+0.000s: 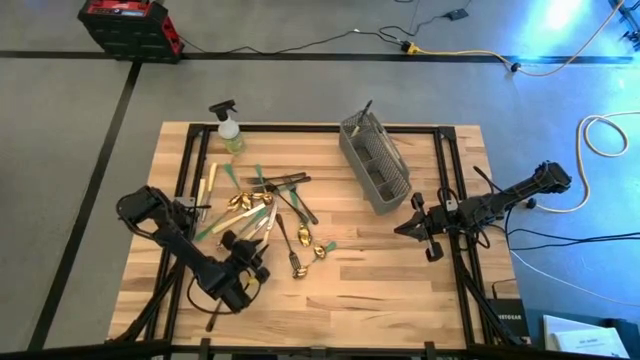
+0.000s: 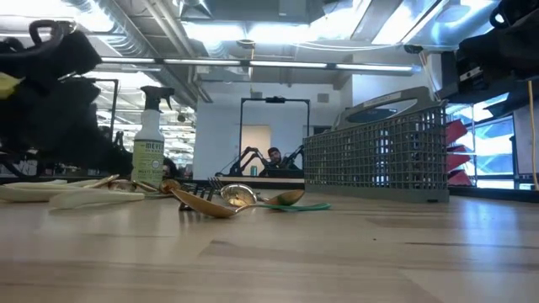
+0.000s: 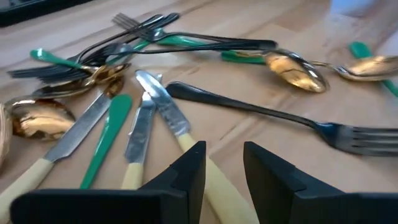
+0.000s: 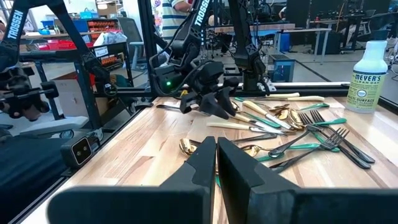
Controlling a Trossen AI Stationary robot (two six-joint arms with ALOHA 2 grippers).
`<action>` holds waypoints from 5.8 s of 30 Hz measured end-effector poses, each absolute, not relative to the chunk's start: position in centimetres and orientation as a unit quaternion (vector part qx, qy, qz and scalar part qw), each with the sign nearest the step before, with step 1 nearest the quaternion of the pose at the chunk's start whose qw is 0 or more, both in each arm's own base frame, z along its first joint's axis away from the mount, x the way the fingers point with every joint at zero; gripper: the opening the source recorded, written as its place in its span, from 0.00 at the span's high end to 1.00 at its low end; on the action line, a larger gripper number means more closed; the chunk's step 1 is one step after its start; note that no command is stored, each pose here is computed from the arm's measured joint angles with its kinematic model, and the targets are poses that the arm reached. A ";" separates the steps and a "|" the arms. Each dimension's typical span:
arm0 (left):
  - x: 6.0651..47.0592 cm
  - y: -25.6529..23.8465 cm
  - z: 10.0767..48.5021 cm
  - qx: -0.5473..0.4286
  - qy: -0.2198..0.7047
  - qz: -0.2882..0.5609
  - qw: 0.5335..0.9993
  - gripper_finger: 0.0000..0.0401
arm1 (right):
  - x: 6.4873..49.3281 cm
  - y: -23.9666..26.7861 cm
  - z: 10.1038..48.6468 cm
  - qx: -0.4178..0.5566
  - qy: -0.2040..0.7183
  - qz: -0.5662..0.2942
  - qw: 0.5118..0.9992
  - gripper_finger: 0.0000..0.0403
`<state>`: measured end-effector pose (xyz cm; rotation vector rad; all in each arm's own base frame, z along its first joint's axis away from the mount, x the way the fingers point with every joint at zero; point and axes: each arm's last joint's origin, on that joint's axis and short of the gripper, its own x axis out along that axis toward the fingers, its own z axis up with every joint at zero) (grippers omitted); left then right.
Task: Sort silverware
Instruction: Put the yellow table knife into the silverware basket
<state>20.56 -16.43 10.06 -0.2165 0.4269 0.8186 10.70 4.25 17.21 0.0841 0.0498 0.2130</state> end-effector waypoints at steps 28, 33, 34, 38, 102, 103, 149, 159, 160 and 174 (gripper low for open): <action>21.4 -16.2 8.1 -0.109 0.243 0.402 0.876 0.77 | 10.7 4.3 17.2 0.043 0.025 0.111 0.993 1.00; 20.9 -16.7 8.7 -0.114 0.239 0.390 0.882 0.77 | 10.7 4.3 17.2 0.043 0.025 0.115 0.992 1.00; 20.9 -16.8 8.9 -0.113 0.240 0.386 0.884 0.77 | 10.7 4.3 17.2 0.043 0.025 0.115 0.992 1.00; 20.6 -16.9 9.7 -0.088 0.242 0.373 0.891 0.77 | 10.7 4.3 17.2 0.043 0.025 0.115 0.992 1.00; 19.8 -15.0 11.3 -0.073 0.274 0.416 0.864 0.88 | 10.7 4.3 17.2 0.043 0.025 0.116 0.992 1.00; 19.8 -14.9 11.7 -0.073 0.263 0.416 0.868 0.88 | 10.7 4.3 17.2 0.043 0.025 0.116 0.992 1.00; 26.0 -5.0 18.7 0.009 0.026 0.588 0.809 0.88 | 10.7 4.3 16.9 0.025 0.039 0.115 0.992 1.00; 28.4 -4.5 19.6 0.007 0.095 0.545 0.833 0.88 | 10.7 4.3 16.9 0.025 0.039 0.115 0.992 1.00; 28.8 -4.4 19.9 0.005 0.102 0.533 0.840 0.88 | 10.7 4.3 16.9 0.025 0.039 0.115 0.992 1.00; 32.1 -3.3 23.5 0.018 0.023 0.309 0.951 0.88 | 10.7 4.3 17.2 0.027 0.022 0.116 0.993 1.00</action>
